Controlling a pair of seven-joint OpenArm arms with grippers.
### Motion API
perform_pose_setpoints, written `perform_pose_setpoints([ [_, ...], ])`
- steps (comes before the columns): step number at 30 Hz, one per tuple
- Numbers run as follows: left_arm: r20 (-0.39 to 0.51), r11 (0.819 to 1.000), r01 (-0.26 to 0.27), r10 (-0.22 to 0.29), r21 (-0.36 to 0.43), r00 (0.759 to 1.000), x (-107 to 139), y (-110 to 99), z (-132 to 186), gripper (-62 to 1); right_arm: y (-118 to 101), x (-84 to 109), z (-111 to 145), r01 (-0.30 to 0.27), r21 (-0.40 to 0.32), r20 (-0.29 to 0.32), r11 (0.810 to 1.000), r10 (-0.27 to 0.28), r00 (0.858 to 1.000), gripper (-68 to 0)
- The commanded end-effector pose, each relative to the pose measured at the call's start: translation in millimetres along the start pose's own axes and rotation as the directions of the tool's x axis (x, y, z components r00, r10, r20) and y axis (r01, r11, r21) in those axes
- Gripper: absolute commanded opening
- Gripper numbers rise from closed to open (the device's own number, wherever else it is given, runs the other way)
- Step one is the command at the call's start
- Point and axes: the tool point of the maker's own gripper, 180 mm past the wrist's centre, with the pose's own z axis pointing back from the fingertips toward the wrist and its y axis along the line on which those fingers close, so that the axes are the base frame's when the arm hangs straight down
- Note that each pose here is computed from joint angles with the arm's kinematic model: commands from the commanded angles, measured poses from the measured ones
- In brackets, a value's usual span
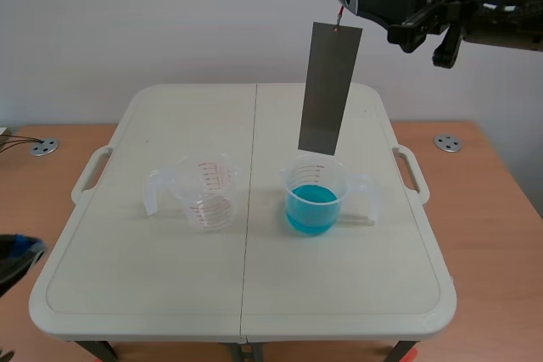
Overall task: Hold the metal plate by the orange handle, dip it into the blue solution, take it out and point at it, then put the plate back in the beaker on the left.
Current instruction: 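Raise the plate and point at it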
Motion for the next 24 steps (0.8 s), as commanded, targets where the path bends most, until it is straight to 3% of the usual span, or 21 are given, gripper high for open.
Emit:
perform_pose_setpoints([
  [1,-0.018,0.999,-0.033,0.033,-0.011,0.999,-12.2,-11.7,10.0,-58.2,2.0,16.7,1.4,-0.040,0.015,0.041,0.999,0.039,0.998,-66.0],
  [6,-0.147,0.989,-0.108,0.093,-0.097,0.985,-57.4,-57.8,50.2,-58.2,0.8,21.0,0.4,-0.051,0.014,0.047,0.999,0.050,0.998,-66.0],
  [9,-0.208,0.978,-0.176,0.151,-0.109,0.966,-75.9,-81.5,70.5,-58.2,-1.0,26.3,-0.5,-0.066,0.013,0.054,0.998,0.065,0.996,-66.0],
  [18,-0.316,0.928,-0.371,0.345,-0.023,0.884,-104.4,-132.0,105.3,-58.2,-5.6,44.5,-4.1,-0.110,0.007,0.080,0.994,0.109,0.991,-66.0],
  [24,-0.347,0.903,-0.429,0.412,0.031,0.842,-113.6,-153.9,114.0,-58.2,-5.2,60.1,-8.6,-0.148,0.015,0.108,0.989,0.146,0.983,-66.0],
])
